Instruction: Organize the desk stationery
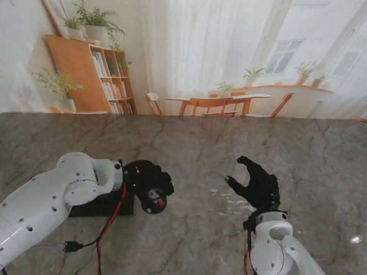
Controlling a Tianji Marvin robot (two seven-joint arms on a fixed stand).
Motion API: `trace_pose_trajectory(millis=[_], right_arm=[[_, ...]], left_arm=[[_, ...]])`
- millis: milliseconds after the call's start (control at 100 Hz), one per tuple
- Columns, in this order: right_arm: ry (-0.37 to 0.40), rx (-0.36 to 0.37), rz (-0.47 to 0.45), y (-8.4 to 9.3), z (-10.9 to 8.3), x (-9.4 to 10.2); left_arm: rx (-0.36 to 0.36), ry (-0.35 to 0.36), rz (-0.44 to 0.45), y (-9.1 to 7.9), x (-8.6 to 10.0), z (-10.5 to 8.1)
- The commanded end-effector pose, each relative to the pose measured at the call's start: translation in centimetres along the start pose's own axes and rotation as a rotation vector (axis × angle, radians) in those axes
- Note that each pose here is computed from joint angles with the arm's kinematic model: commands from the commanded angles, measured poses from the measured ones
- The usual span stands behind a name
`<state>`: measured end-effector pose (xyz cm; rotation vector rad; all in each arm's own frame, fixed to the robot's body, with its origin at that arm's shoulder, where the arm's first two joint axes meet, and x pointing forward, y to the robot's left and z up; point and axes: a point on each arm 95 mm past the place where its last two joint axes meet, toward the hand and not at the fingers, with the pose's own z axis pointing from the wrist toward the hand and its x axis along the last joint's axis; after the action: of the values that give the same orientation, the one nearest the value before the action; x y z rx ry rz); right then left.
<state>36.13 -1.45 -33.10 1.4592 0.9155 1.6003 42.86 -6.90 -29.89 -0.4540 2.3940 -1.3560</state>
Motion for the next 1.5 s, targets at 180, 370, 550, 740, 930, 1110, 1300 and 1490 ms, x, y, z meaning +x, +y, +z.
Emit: trace_pose_trajectory(millis=[180,370,550,740,930,1110,1300,1490], right_arm=[[-0.004,0.016,-0.001,-0.3,-0.1,-0.2],[-0.004,0.016,0.000,-0.3,-0.1,-0.2],[-0.005,0.018,0.000,-0.3,-0.1,-0.2],[-0.004,0.020,0.002,-0.4,-0.1,-0.1],[-0.004,0.019,0.000,-0.4,-0.1,-0.2],[-0.004,0.020,0.001,-0.4,-0.1,-0.1],[-0.002,0.022,0.003,-0.4,0.0,-0.1],[-0.002,0.025,0.004,-0.5,0.0,-0.1]], left_arm=[[-0.104,-0.016,-0.015,3.1,-0.4,-0.8],[-0.113,-0.019,-0.022,3.2,-0.3,-1.1],[-0.098,-0.029,-0.041,3.2,-0.3,-1.1],[-0.079,-0.037,-0.044,2.8,-0.3,-1.1],[-0.045,-0.049,-0.050,2.2,-0.3,-1.2],[-0.016,-0.057,-0.050,1.3,0.1,-1.5],[0.013,-0.065,-0.047,0.5,0.5,-1.8],[0.027,-0.074,-0.053,-0.2,0.4,-2.0]])
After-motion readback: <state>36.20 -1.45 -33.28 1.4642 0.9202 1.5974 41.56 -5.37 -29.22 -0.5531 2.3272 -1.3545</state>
